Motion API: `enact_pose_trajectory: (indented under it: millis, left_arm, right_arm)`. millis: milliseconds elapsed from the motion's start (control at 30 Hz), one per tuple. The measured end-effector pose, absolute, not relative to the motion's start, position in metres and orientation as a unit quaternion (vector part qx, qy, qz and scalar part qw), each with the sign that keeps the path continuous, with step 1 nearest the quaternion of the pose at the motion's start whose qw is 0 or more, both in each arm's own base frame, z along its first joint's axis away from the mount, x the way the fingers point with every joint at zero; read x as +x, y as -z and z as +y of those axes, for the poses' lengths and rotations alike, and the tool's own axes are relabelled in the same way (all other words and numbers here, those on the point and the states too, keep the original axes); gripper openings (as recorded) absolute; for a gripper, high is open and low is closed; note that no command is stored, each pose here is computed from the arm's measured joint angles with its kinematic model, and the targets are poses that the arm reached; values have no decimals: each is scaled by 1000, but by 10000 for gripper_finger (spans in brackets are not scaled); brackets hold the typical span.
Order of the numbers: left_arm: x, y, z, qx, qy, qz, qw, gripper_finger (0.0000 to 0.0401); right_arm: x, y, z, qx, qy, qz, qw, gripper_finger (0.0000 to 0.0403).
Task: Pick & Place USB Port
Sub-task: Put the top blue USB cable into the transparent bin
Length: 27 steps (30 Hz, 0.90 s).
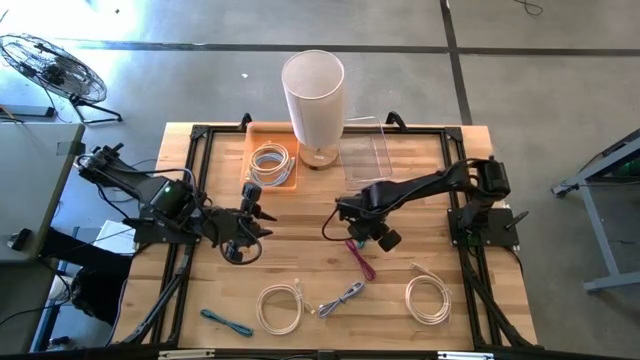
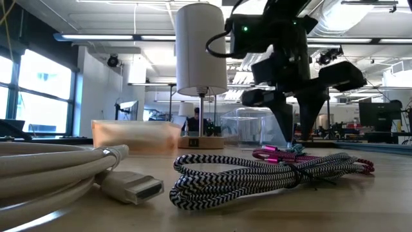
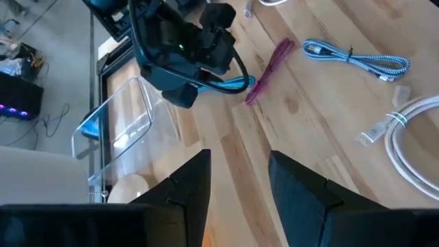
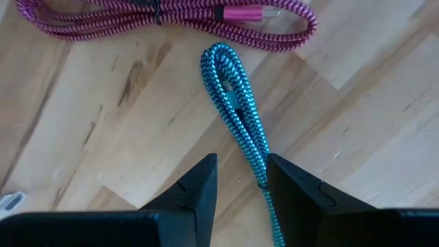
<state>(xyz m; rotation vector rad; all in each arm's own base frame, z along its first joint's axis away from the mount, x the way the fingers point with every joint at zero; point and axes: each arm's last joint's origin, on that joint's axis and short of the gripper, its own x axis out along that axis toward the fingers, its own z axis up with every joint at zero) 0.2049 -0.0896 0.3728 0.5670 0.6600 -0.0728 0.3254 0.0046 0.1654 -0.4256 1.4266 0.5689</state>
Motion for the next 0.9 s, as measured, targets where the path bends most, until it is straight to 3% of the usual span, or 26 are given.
enact_pose_trajectory:
  millis: [400,567,633,900]
  left_arm:
    - [204,-372,-90,272,51,327,904,143]
    - [203,-370,-90,271,61,333,901,143]
    - [203,-370,-90,269,60,336,901,143]
    - [203,-370,-89,280,42,335,899,143]
  right_arm:
    - [334,-133,-2,-176,-244,674,674,111]
    - [334,-131,-3,-174,-220,685,673,34]
    - [333,-132,-5,-174,-193,694,672,17]
    - [325,-154,-7,-171,-59,707,684,14]
